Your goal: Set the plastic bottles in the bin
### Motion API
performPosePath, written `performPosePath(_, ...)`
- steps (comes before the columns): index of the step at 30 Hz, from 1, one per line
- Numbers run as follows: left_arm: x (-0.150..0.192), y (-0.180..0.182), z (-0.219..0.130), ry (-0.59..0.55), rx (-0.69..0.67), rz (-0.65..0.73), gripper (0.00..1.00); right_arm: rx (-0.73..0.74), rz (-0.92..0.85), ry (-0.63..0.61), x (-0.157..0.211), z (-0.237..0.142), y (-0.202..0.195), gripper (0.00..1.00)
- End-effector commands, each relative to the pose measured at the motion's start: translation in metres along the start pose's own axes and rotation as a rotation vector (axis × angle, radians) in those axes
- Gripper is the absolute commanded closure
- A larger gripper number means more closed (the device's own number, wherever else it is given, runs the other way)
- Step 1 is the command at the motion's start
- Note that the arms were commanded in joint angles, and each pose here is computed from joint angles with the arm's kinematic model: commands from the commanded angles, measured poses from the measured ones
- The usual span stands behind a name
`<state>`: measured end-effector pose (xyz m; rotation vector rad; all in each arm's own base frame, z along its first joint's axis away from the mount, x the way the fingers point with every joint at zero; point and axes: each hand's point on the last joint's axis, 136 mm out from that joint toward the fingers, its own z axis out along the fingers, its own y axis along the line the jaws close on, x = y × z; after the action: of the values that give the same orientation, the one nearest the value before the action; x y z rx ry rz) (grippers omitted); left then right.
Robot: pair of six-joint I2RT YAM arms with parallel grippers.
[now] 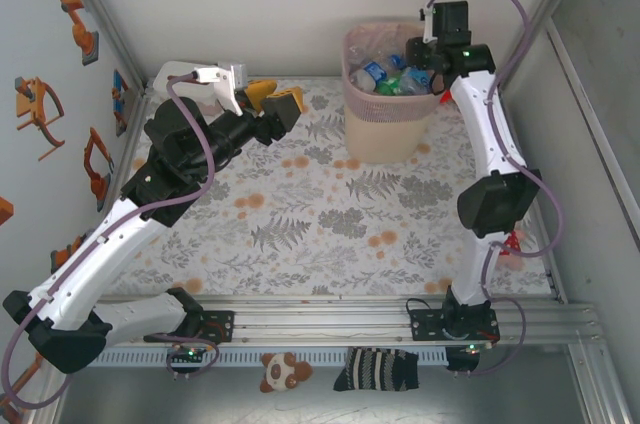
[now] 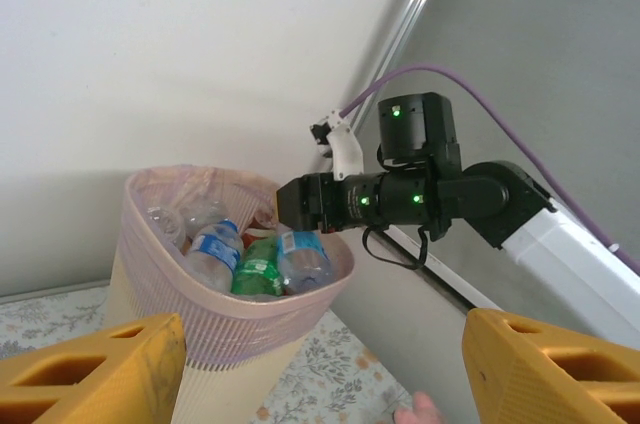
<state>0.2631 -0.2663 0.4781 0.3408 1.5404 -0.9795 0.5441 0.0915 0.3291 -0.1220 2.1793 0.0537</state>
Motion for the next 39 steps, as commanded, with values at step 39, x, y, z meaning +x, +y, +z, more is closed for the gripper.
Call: performPosePath(39,0.058,0.093,-0.024,0.155,-0.381,0.033,0.26,-0.042,0.033,0.010,0.013,-0.078,0.003,0.60)
